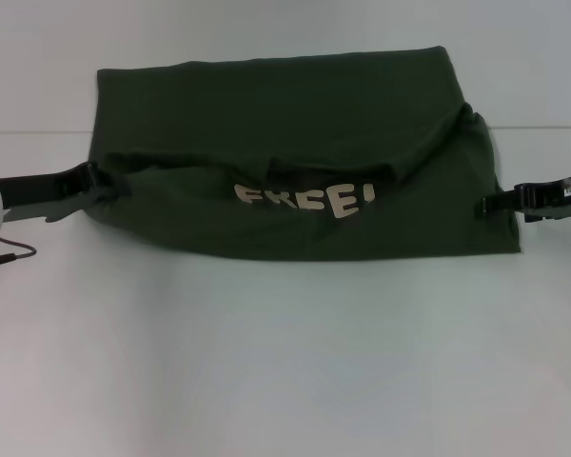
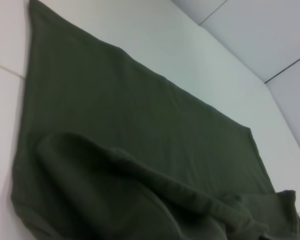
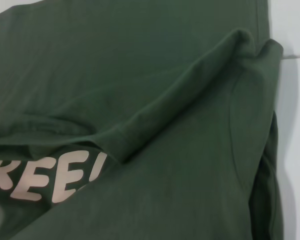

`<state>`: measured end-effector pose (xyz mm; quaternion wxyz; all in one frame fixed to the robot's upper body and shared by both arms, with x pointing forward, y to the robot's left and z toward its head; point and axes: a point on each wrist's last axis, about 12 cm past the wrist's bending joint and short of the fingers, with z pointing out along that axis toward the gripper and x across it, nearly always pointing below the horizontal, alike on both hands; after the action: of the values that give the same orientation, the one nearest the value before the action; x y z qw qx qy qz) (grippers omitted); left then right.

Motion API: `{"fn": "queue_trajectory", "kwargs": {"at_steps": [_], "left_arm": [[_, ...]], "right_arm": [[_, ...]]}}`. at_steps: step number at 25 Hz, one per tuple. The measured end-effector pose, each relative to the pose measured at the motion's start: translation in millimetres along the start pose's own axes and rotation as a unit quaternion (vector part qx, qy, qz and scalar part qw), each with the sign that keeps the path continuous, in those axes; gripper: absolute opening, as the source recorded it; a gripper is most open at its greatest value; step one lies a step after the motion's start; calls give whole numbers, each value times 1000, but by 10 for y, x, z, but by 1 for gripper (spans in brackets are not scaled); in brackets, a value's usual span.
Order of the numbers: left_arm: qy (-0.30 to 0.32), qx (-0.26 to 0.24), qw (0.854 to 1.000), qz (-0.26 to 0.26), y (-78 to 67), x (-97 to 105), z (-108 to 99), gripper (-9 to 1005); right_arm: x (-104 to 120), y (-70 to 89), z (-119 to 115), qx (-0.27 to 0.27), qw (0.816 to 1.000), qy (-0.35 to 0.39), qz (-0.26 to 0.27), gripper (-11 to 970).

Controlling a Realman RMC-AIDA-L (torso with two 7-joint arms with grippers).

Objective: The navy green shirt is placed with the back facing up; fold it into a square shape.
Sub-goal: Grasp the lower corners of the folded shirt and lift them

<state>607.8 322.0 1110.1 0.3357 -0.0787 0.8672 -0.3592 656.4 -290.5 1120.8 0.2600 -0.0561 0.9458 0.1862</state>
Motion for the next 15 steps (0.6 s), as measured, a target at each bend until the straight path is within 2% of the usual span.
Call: {"fn": "queue_trajectory", "kwargs": {"at_steps": [15], "left_arm": [[-5, -3, 1000, 2, -9, -16, 20, 0]], "right_arm": [[80, 134, 237, 18, 1000, -5, -20, 905]]}}
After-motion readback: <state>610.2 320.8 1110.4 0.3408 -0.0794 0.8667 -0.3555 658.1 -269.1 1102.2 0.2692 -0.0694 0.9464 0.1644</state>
